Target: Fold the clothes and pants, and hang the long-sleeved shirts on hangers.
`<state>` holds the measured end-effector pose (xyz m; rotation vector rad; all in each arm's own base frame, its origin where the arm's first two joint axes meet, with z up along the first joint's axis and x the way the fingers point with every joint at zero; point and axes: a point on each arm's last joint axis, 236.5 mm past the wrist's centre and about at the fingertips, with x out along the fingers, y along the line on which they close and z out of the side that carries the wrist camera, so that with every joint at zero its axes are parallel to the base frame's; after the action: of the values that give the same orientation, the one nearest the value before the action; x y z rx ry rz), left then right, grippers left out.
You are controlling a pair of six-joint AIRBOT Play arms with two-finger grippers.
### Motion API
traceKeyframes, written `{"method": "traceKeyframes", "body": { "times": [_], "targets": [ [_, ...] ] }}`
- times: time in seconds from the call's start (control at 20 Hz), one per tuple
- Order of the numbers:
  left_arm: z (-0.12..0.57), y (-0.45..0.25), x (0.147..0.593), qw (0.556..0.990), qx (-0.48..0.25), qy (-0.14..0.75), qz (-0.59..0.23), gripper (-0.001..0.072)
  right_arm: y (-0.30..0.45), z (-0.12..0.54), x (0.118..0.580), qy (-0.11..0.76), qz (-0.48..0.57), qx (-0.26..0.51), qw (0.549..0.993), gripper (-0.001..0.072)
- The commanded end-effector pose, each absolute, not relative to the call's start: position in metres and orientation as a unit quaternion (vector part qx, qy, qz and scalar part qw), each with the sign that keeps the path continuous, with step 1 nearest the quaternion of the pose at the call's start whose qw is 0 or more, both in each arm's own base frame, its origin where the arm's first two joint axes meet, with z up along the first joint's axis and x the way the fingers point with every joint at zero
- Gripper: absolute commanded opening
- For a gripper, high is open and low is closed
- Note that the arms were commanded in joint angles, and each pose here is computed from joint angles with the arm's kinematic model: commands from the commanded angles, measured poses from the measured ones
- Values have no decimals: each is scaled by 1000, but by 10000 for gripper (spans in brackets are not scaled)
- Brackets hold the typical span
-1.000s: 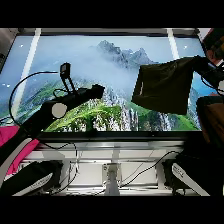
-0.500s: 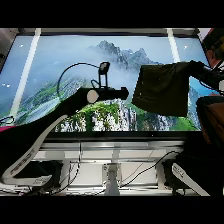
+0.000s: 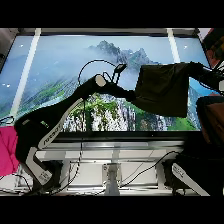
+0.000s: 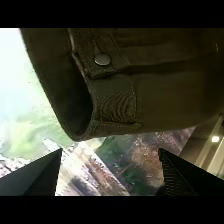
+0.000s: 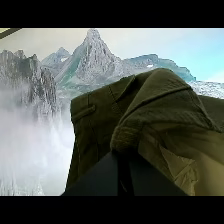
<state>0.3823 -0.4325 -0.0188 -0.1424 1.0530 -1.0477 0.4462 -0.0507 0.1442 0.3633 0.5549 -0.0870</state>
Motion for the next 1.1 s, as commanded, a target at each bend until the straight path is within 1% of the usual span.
{"method": "traceKeyframes", "body": {
  "times": [0.0, 0.2, 0.35, 0.55, 0.6, 0.65, 0.7, 0.75, 0.8, 0.85, 1.05],
  "targets": [
    [-29, -438, 385, 731, -26, 446, -516, 691, -50, 144, 446, 273, -42, 179, 944, 18],
    [-36, -448, 391, 731, -76, 452, -505, 691, -50, 144, 446, 273, -42, 178, 944, 18],
    [-47, -451, 386, 725, -73, 460, -507, 690, -50, 144, 446, 273, -42, 178, 944, 18],
    [-49, -470, 366, 716, -56, 453, -528, 690, -50, 144, 446, 273, -42, 179, 944, 18],
    [-48, -478, 363, 718, -61, 450, -528, 690, -50, 144, 446, 273, -42, 178, 944, 18],
    [-48, -484, 363, 725, -60, 442, -525, 675, -50, 144, 446, 274, -42, 179, 944, 18],
    [-47, -489, 366, 736, -59, 432, -519, 588, -50, 143, 446, 274, -42, 179, 944, 18],
    [-46, -492, 371, 746, -59, 422, -512, 424, -49, 143, 445, 277, -41, 179, 943, 18],
    [-44, -493, 376, 756, -60, 413, -505, 152, -49, 142, 445, 279, -41, 179, 943, 18],
    [-43, -493, 381, 762, -61, 407, -500, 45, -48, 140, 444, 283, -40, 178, 942, 18],
    [-12, -479, 402, 780, -71, 381, -491, 41, -48, 134, 439, 299, -40, 170, 938, 18]
  ]
}}
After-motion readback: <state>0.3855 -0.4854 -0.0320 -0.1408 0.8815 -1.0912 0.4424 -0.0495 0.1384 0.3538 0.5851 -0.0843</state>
